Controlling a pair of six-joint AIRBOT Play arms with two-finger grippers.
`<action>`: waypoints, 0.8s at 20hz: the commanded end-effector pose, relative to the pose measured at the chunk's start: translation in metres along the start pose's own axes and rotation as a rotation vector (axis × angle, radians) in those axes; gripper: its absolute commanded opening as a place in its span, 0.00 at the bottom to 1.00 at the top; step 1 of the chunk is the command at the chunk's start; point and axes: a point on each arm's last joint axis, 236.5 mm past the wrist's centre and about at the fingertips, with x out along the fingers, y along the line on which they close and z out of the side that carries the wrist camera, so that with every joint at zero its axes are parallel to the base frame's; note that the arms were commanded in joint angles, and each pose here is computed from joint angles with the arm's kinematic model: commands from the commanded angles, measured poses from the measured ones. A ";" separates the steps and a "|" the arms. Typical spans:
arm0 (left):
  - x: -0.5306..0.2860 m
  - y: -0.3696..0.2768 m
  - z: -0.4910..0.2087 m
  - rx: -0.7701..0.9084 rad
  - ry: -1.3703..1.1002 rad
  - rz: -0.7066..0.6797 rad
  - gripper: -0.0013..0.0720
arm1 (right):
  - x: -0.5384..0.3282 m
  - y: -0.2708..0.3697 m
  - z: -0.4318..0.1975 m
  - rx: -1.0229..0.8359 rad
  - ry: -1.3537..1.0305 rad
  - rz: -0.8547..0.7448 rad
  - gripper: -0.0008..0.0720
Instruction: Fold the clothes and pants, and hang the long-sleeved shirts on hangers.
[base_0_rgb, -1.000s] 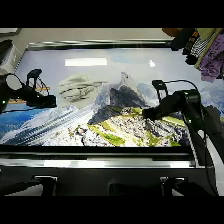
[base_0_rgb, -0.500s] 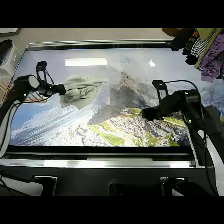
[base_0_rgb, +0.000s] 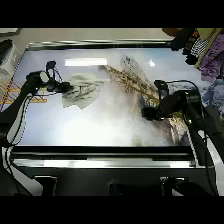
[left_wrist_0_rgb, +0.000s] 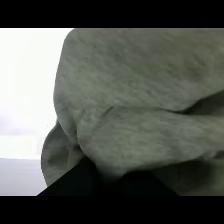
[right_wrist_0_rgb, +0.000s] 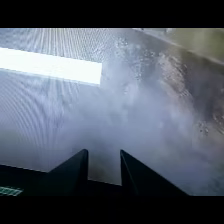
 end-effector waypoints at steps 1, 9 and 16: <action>-0.066 -0.078 -0.030 0.031 0.159 -0.181 0.04 | -0.013 0.002 -0.009 0.015 0.012 0.002 0.39; -0.072 -0.282 -0.170 0.314 0.438 -0.372 0.04 | -0.101 0.006 -0.037 -0.032 -0.125 0.013 0.39; -0.028 -0.300 -0.224 0.318 0.577 -0.327 0.57 | -0.150 0.011 -0.050 -0.025 -0.272 0.045 0.39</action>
